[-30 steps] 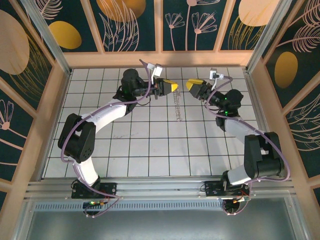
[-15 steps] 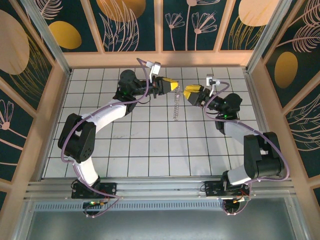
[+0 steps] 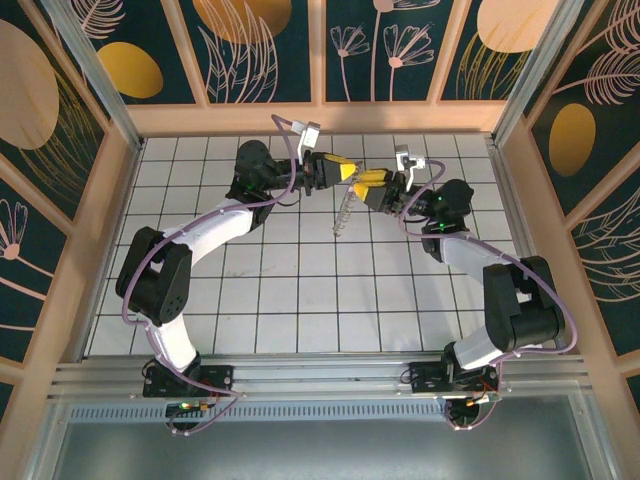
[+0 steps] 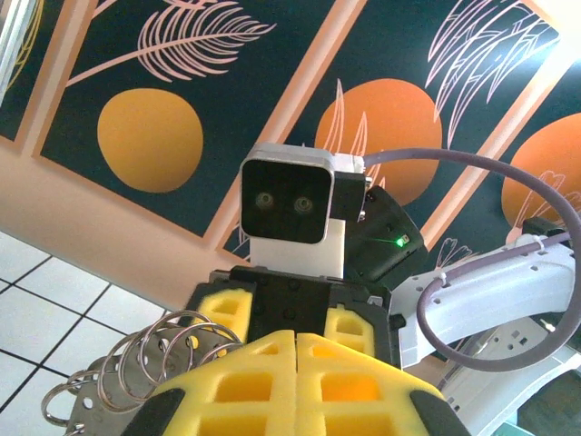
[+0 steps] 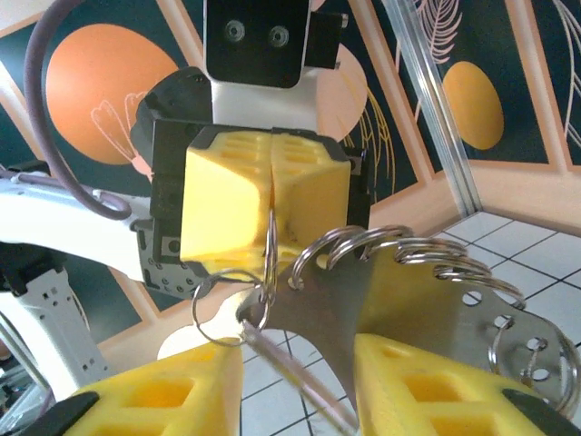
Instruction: Put the keys on the keyring
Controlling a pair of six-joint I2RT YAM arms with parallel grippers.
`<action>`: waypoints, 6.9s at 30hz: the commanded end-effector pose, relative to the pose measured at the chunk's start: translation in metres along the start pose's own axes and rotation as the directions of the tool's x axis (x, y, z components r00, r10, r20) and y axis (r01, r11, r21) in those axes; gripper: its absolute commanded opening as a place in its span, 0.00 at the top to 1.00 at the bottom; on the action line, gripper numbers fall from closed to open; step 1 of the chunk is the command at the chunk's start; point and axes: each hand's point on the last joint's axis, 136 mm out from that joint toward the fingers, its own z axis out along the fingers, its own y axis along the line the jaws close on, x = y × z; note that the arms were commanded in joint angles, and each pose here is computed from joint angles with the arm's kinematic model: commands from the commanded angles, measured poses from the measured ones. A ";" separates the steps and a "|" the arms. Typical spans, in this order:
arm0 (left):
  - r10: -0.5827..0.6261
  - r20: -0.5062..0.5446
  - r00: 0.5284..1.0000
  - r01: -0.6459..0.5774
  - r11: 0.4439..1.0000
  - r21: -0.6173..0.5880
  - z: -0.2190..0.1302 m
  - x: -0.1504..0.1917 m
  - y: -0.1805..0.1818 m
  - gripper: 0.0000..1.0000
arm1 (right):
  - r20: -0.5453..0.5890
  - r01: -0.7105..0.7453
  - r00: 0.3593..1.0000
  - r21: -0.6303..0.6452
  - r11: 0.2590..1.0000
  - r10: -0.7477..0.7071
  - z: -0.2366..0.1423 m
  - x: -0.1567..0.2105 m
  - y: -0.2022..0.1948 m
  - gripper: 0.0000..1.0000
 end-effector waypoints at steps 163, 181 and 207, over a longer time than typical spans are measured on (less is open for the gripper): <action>0.124 -0.135 0.983 -0.117 0.991 0.060 0.002 0.016 -0.011 0.81 | 0.069 -0.076 0.995 0.088 0.993 0.070 0.019 -0.050 -0.027 1.00; 0.115 -0.091 0.989 -0.117 0.993 -0.018 0.001 0.010 0.002 1.00 | 0.102 -0.102 0.990 0.067 0.993 0.095 0.017 -0.050 -0.026 0.89; 0.097 -0.004 0.995 -0.097 0.994 -0.047 0.002 -0.004 0.006 1.00 | 0.132 -0.102 0.986 0.030 0.994 0.097 0.005 -0.035 -0.010 1.00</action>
